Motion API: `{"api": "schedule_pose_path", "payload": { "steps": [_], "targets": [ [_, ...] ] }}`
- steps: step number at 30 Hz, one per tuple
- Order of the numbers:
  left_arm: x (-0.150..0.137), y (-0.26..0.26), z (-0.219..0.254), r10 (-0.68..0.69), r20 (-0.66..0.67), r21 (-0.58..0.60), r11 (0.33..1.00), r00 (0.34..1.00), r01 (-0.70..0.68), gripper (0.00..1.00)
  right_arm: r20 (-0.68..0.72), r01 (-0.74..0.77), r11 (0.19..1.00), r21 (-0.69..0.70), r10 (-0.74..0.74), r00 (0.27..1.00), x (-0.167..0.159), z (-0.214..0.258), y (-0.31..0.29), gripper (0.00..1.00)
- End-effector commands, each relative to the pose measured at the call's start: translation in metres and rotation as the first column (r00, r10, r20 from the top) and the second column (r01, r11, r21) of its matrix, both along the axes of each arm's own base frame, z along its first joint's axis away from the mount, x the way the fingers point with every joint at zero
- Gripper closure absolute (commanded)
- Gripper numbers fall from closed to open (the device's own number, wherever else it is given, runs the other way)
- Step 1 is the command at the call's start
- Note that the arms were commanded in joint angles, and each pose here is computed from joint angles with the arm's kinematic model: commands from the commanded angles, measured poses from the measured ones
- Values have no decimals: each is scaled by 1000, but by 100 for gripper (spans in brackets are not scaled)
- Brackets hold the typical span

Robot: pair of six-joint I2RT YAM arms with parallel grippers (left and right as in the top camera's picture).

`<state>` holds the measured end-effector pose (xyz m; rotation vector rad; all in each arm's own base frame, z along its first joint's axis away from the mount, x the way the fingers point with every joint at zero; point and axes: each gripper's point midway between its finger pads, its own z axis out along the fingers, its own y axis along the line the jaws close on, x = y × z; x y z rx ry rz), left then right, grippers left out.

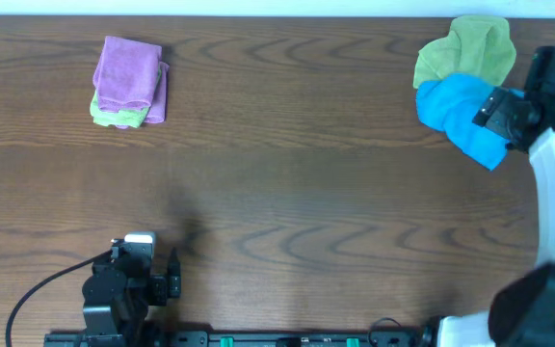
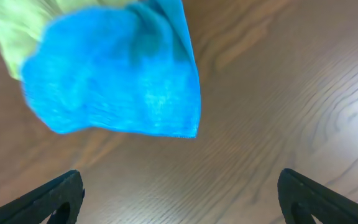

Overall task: Fold the cloth
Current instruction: 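Reach the right gripper to the blue cloth and grasp its edge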

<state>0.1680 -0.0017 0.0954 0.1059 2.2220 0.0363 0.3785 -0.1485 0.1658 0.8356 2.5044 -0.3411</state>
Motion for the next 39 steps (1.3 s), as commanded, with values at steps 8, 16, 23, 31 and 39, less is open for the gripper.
{"api": "schedule_pose_path", "payload": {
  "steps": [8, 16, 23, 31, 39],
  "targets": [
    [0, 0, 0, -10, 2, 18, 1000, 1000, 10, 5, -75, 44, 999, 24, -42, 996, 16, -57, -22, 1],
    [0, 0, 0, -10, 2, 18, 1000, 1000, 10, 5, 71, 132, 974, 185, -147, 987, 27, -64, -60, 1],
    [0, 0, 0, -10, 2, 18, 1000, 1000, 10, 5, 135, 79, 927, 367, -137, 981, 31, -80, -64, 3],
    [0, 0, 0, -10, 2, 18, 1000, 1000, 10, 5, 44, 72, 895, 439, -102, 994, 28, -131, -55, 3],
    [0, 0, 0, -10, 2, 18, 1000, 1000, 10, 5, 39, 74, 906, 416, -99, 994, 31, -144, -62, 6]
  ]
}}
